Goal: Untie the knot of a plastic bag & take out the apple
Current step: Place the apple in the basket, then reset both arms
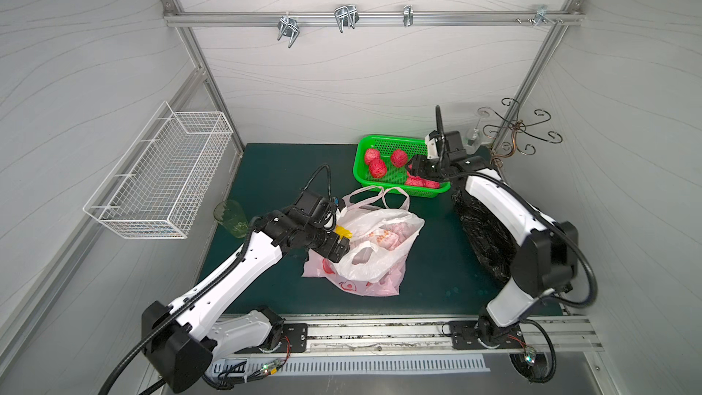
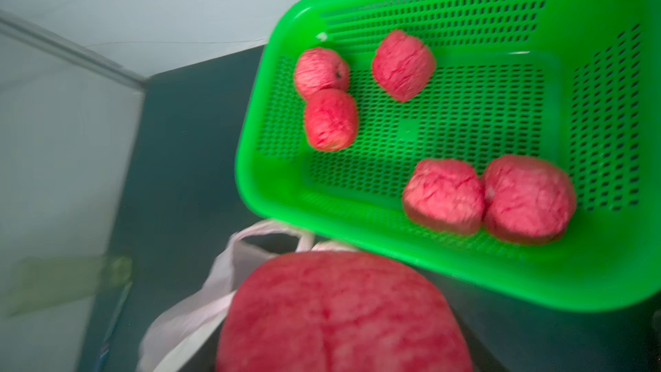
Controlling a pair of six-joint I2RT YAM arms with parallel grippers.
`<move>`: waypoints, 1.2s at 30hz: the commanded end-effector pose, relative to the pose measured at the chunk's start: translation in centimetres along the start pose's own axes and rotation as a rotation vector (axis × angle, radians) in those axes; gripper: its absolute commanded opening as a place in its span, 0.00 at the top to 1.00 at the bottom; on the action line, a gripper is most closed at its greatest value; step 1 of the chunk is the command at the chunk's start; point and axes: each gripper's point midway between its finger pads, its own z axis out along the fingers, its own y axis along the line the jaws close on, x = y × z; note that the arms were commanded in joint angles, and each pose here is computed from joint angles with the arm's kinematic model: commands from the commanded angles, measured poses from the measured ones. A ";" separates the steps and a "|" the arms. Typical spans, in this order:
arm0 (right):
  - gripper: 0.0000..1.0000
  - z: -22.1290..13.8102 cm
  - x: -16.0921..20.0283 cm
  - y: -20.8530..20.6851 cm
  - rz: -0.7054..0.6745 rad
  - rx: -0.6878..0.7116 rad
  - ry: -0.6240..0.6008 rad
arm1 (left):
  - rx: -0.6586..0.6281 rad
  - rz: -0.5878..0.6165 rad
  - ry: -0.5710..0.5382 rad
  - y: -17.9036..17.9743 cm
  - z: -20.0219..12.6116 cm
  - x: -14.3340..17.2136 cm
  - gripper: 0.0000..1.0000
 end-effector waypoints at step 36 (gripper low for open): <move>0.01 -13.5 8.8 -18.7 -0.116 0.438 -0.750 | -0.604 -0.282 -1.042 17.9 -6.1 0.4 0.01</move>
